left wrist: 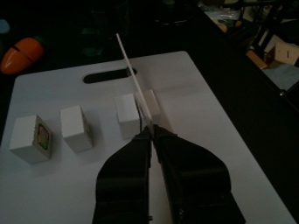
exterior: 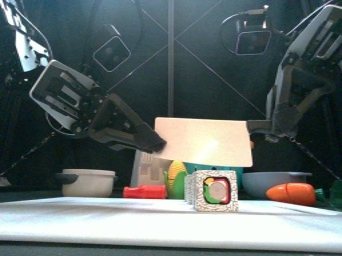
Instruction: Cut third and fourth piece of sushi
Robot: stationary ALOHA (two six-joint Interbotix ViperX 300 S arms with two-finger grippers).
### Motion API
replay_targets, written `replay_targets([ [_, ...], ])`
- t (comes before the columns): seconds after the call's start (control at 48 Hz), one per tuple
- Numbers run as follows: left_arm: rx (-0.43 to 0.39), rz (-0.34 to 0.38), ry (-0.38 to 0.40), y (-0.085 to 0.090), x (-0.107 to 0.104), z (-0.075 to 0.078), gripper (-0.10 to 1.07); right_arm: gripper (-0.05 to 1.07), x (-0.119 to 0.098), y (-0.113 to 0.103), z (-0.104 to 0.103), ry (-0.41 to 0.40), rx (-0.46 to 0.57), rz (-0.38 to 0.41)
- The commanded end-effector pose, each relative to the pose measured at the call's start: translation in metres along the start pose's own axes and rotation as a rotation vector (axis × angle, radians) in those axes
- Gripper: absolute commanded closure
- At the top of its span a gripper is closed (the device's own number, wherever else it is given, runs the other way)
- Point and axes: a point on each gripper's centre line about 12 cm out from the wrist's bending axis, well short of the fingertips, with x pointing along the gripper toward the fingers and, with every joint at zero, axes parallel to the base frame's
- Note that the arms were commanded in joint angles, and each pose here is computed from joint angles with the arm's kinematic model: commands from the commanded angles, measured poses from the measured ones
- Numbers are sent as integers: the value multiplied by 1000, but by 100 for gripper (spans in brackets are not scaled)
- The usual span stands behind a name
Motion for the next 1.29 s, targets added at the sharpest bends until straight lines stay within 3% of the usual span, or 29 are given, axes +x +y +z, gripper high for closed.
replay_targets([
  [0.0,8,-21,-6,-8,0,2,49,70,-3,1,4,-13,15,9],
  [0.375,-4,-10,17,-7,4,-6,49,70,1,-1,4,-6,8,0],
  [0.958,8,-7,-30,-6,-1,11,49,70,-15,3,14,-58,0,21],
  [1.271,2,-4,-9,-5,2,3,49,70,-9,1,12,-45,-10,10],
])
